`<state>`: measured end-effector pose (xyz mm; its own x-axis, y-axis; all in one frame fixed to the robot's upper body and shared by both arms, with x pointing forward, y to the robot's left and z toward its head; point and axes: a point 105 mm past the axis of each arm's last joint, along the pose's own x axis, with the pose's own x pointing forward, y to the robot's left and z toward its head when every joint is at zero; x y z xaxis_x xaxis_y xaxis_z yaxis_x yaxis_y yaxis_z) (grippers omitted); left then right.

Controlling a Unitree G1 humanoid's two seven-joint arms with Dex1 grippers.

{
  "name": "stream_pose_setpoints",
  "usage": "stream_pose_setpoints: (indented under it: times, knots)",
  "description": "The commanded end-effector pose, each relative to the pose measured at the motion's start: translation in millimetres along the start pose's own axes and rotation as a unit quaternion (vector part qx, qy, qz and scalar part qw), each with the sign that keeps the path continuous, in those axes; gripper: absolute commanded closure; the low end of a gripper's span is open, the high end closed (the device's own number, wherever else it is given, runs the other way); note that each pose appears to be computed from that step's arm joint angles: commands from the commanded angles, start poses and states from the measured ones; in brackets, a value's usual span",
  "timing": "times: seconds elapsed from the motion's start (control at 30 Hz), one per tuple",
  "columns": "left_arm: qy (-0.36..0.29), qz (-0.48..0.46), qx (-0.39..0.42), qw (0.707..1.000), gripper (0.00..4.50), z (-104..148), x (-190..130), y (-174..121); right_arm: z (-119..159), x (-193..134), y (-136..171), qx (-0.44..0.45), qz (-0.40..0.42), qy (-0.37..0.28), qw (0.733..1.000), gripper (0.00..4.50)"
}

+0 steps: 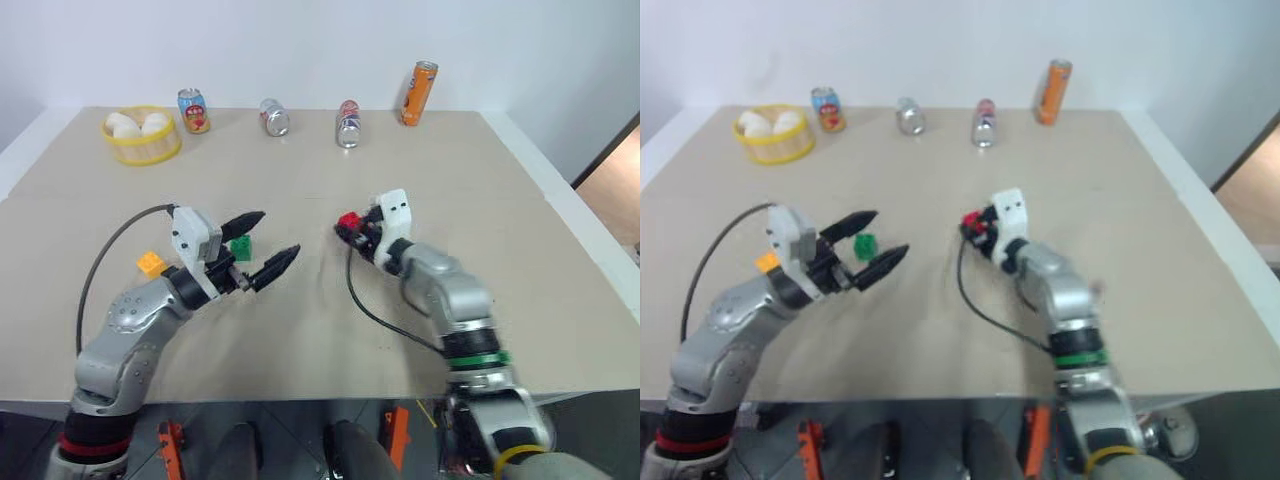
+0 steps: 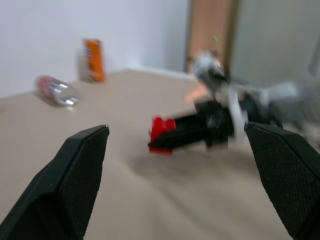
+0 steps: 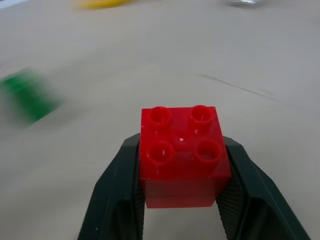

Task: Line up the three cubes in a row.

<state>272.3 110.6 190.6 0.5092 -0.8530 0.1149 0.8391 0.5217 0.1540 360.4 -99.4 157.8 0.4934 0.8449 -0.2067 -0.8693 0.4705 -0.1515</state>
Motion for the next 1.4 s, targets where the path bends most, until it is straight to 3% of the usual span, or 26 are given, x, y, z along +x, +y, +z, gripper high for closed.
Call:
stream_pose_setpoints:
  times: [0.03, 0.27, 0.8, 1.33, 1.4]
  knots:
    - [0.016, -0.071, 0.019, 0.997, 0.0, 7.3, -11.5, -16.2, -6.2, -19.1, 37.2, -0.057, 0.194, 0.014, 0.979, 3.22]
    - [0.086, -0.144, 0.035, 0.985, 0.0, -1.7, -39.5, -22.4, -24.9, -33.4, 41.0, -0.073, 0.299, 0.056, 0.95, 3.22]
    - [0.094, -0.151, 0.046, 0.983, 0.0, 0.6, -38.5, -17.9, -44.8, -16.5, 33.0, -0.113, 0.286, 0.06, 0.95, 3.22]
    - [0.088, -0.146, 0.048, 0.984, 0.0, 1.9, -33.2, -15.8, -45.6, -16.7, 30.2, -0.127, 0.281, 0.054, 0.95, 3.22]
    - [0.088, -0.145, 0.048, 0.984, 0.0, 1.9, -33.0, -15.8, -44.0, -17.6, 30.5, -0.123, 0.284, 0.051, 0.95, 2.16]
